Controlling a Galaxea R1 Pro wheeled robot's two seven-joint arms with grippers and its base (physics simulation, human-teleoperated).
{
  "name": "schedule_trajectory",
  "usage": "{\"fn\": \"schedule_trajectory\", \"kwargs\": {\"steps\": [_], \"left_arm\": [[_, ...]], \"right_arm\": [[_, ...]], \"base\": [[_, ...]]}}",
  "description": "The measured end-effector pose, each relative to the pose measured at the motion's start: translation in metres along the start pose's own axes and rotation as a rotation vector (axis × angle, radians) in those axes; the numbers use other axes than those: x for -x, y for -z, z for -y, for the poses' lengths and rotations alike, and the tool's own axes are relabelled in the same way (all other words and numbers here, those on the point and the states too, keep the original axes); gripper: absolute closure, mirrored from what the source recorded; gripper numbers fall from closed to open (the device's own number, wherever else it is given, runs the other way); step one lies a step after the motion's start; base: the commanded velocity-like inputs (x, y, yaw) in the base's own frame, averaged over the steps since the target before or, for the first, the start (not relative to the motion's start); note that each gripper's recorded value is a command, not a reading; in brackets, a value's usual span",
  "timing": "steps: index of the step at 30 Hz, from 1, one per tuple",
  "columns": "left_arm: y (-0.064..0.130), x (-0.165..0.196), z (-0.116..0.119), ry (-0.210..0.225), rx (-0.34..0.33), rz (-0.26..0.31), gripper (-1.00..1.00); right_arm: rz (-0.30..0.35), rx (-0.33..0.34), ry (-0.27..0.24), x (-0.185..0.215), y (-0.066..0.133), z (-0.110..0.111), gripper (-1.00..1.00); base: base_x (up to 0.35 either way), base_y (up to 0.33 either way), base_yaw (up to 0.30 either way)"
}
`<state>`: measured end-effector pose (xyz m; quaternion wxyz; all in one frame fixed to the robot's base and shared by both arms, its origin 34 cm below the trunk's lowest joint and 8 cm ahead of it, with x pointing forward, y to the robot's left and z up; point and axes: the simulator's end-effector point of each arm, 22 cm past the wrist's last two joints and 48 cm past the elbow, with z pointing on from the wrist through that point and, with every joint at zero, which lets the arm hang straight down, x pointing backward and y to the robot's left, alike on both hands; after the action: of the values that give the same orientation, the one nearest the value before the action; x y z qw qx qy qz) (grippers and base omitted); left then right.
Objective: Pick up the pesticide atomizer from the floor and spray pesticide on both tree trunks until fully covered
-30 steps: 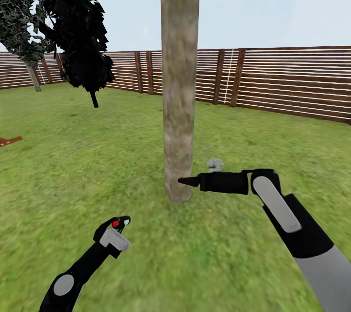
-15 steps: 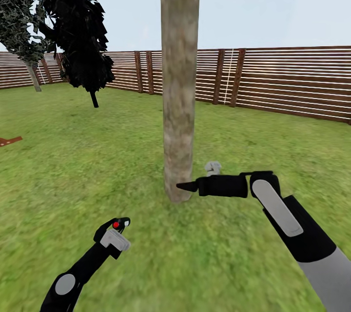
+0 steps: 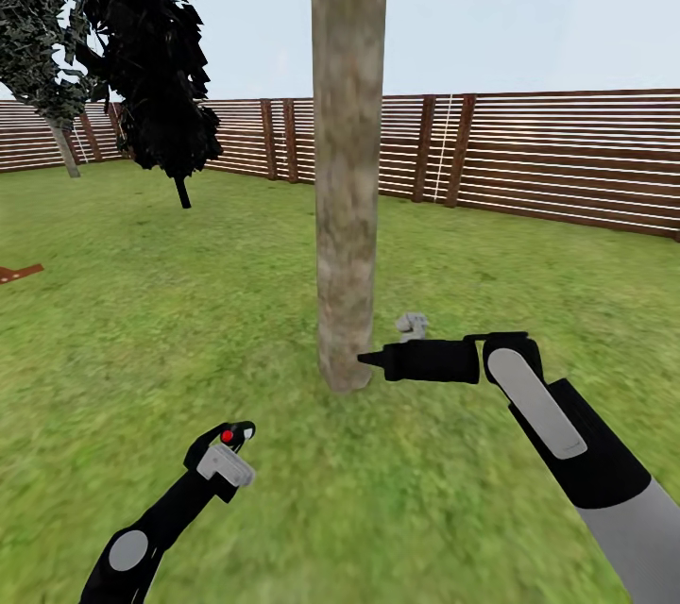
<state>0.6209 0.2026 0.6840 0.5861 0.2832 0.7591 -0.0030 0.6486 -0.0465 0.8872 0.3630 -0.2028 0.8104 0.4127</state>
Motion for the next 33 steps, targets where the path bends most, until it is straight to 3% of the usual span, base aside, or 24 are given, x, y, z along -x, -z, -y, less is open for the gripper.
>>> {"fn": "schedule_trajectory", "kwargs": {"steps": [4, 9, 16, 25, 33], "left_arm": [[0.000, 0.000, 0.001, -0.001, -0.003, 0.000, 1.00], [-0.004, 0.006, 0.020, -0.012, -0.042, 0.008, 1.00], [-0.005, 0.002, 0.026, -0.010, -0.055, -0.004, 1.00], [-0.006, 0.001, 0.026, -0.008, -0.057, -0.005, 1.00], [-0.006, 0.003, 0.033, -0.011, -0.070, 0.000, 1.00]], "right_arm": [[-0.002, 0.001, 0.001, -0.001, -0.001, -0.001, 1.00], [-0.018, -0.012, 0.006, -0.007, -0.005, 0.000, 1.00], [-0.073, -0.042, 0.030, -0.027, -0.019, -0.002, 1.00], [-0.118, -0.005, 0.041, -0.044, -0.030, -0.018, 1.00], [-0.118, 0.038, 0.042, -0.045, -0.041, -0.038, 1.00]], "base": [[0.000, 0.000, 0.000], [0.000, 0.000, 0.000], [0.000, 0.000, 0.000], [0.000, 0.000, 0.000], [0.000, 0.000, 0.000]]}}
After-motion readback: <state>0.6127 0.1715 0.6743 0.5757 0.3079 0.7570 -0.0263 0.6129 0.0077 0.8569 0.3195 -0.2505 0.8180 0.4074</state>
